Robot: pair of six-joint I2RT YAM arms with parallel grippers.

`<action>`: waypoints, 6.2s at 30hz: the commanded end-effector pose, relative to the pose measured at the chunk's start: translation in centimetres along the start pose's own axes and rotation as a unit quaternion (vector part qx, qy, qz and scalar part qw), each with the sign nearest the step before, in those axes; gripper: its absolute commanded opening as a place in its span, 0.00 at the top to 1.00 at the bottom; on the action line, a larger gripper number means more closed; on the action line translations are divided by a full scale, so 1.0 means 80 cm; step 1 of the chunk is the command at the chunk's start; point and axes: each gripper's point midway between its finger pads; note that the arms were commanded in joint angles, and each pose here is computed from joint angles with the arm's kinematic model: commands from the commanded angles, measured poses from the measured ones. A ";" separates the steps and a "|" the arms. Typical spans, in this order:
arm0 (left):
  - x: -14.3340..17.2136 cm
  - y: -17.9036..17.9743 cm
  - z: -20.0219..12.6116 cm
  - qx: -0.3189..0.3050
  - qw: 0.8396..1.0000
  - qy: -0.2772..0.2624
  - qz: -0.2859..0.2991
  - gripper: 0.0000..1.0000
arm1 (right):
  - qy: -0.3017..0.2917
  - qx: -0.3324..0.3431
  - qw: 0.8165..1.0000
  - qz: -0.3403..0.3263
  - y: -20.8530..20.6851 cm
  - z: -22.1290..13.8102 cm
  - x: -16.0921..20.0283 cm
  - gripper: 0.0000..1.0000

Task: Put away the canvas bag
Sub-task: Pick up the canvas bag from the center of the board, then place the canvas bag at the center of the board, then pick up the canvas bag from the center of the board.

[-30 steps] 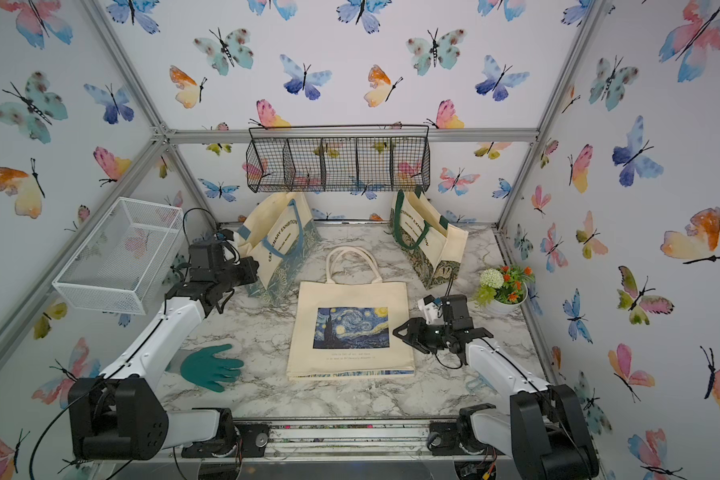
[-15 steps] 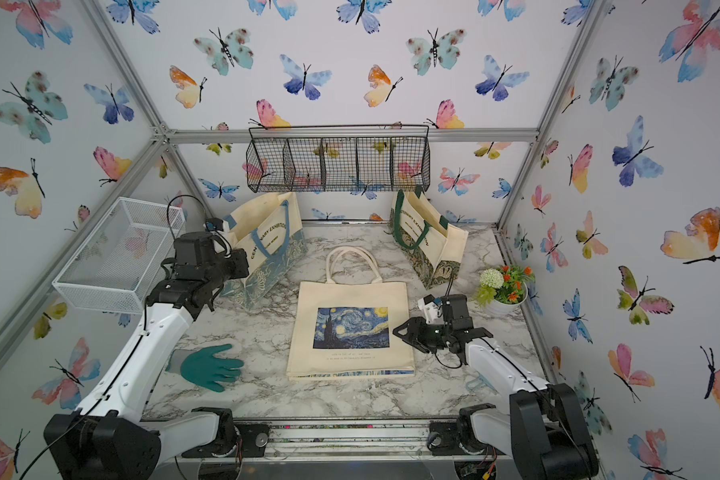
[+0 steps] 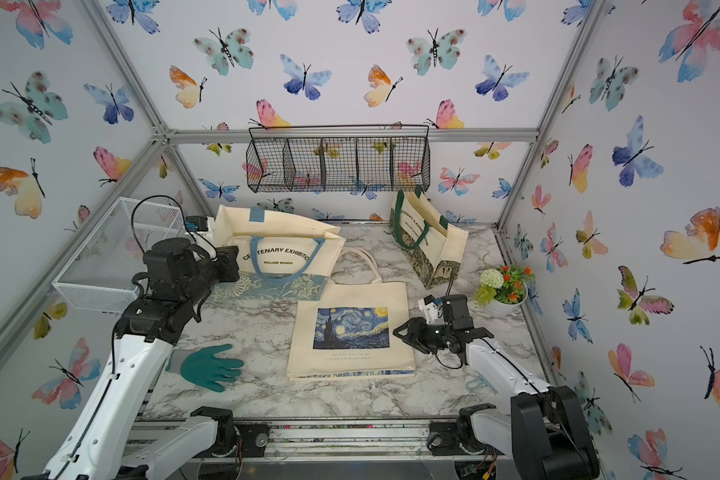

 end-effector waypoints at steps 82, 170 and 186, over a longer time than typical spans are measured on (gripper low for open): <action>0.228 -0.172 0.009 0.268 0.946 0.183 -0.004 0.40 | -0.038 -0.061 0.981 -0.181 0.219 -0.046 -0.221 0.51; 0.228 -0.152 0.055 0.289 0.939 0.181 -0.037 0.43 | 0.149 0.162 0.896 -0.387 0.285 0.123 -0.044 0.71; 0.157 -0.202 -0.049 0.477 0.878 0.035 0.011 0.42 | 0.091 0.113 0.893 -0.426 0.332 0.039 -0.052 0.98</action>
Point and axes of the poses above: each gripper's point midway between its finger pads, its own z axis out along the fingers, its own y axis along the line the jaws close on, x = y × z, and after that the axes turned 3 degrees about -z, right-handed
